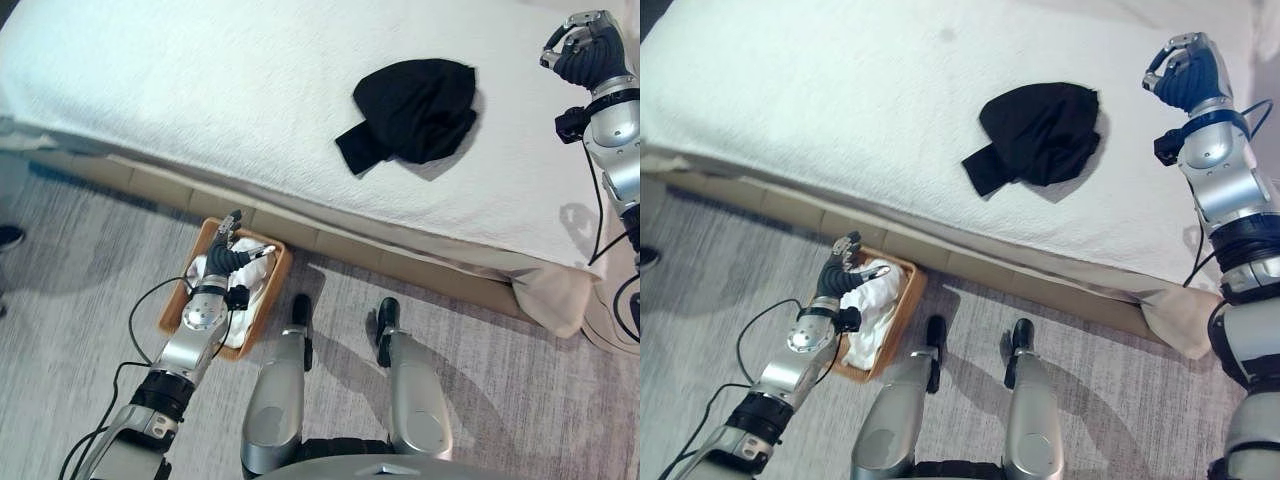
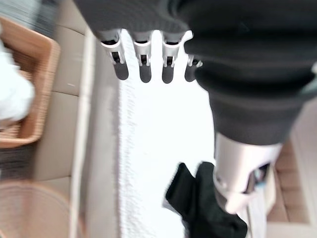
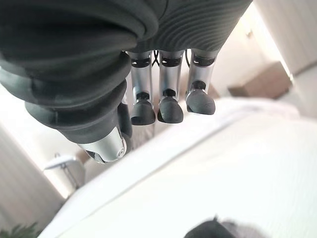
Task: Pick up clothes into the bucket
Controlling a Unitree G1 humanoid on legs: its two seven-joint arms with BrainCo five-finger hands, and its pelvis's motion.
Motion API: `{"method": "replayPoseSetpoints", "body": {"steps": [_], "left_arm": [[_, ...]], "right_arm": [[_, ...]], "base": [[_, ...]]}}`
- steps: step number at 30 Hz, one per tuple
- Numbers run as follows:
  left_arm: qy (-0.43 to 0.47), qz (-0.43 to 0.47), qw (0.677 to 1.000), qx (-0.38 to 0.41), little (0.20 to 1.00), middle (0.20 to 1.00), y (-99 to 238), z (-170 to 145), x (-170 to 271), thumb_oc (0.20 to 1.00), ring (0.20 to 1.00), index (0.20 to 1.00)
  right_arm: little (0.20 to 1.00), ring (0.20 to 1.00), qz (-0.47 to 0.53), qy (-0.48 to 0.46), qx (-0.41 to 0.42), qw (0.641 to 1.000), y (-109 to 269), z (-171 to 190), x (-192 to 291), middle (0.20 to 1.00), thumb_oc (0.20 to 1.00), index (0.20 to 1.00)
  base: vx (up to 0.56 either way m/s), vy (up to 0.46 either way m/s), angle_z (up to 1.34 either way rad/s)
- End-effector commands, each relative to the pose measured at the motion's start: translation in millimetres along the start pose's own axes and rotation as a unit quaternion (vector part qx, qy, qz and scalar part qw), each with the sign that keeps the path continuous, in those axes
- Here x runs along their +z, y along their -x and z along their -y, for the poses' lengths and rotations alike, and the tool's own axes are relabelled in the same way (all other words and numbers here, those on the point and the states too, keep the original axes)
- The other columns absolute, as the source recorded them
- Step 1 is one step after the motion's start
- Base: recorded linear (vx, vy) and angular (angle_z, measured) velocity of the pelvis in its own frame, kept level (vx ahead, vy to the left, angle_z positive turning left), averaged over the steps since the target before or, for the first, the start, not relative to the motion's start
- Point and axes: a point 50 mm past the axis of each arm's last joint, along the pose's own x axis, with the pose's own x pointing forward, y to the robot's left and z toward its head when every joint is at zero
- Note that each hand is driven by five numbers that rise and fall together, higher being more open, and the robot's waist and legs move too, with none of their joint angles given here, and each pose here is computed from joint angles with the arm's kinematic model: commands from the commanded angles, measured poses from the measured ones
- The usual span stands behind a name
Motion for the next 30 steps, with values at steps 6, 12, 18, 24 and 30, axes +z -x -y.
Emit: {"method": "replayPoseSetpoints", "body": {"steps": [6,12,18,24,30], "left_arm": [[-0.052,0.034,0.998,-0.015,1.000,1.000,4.6,-0.7,6.8,1.000,1.000,1.000],[-0.082,0.058,0.994,-0.047,1.000,1.000,-3.5,15.8,18.4,1.000,1.000,1.000],[-0.088,0.074,0.991,-0.064,1.000,1.000,-8.4,28.5,27.6,1.000,1.000,1.000],[-0.086,0.012,0.995,-0.055,1.000,1.000,3.8,24.8,-2.5,1.000,1.000,1.000],[-0.095,-0.078,0.992,-0.030,1.000,1.000,27.7,13.6,-47.1,1.000,1.000,1.000]], "right_arm": [[0.200,0.200,0.032,-0.051,-0.007,0.998,6.2,-0.9,5.3,0.200,0.200,0.200],[0.313,0.313,0.058,-0.059,0.026,0.996,10.4,-11.9,15.2,0.313,0.313,0.313],[1.000,1.000,0.027,-0.022,0.042,0.999,10.6,-26.6,3.2,1.000,1.000,1.000],[1.000,1.000,-0.032,-0.013,0.010,0.999,15.1,-35.4,-21.9,1.000,1.000,1.000],[1.000,1.000,-0.106,-0.016,-0.044,0.993,28.9,-36.3,-56.8,1.000,1.000,1.000]], "base": [[0.06,0.052,-0.03],[0.09,0.056,-0.13],[0.04,0.019,-0.04],[-0.01,-0.019,0.04],[-0.03,-0.053,0.31]]}}
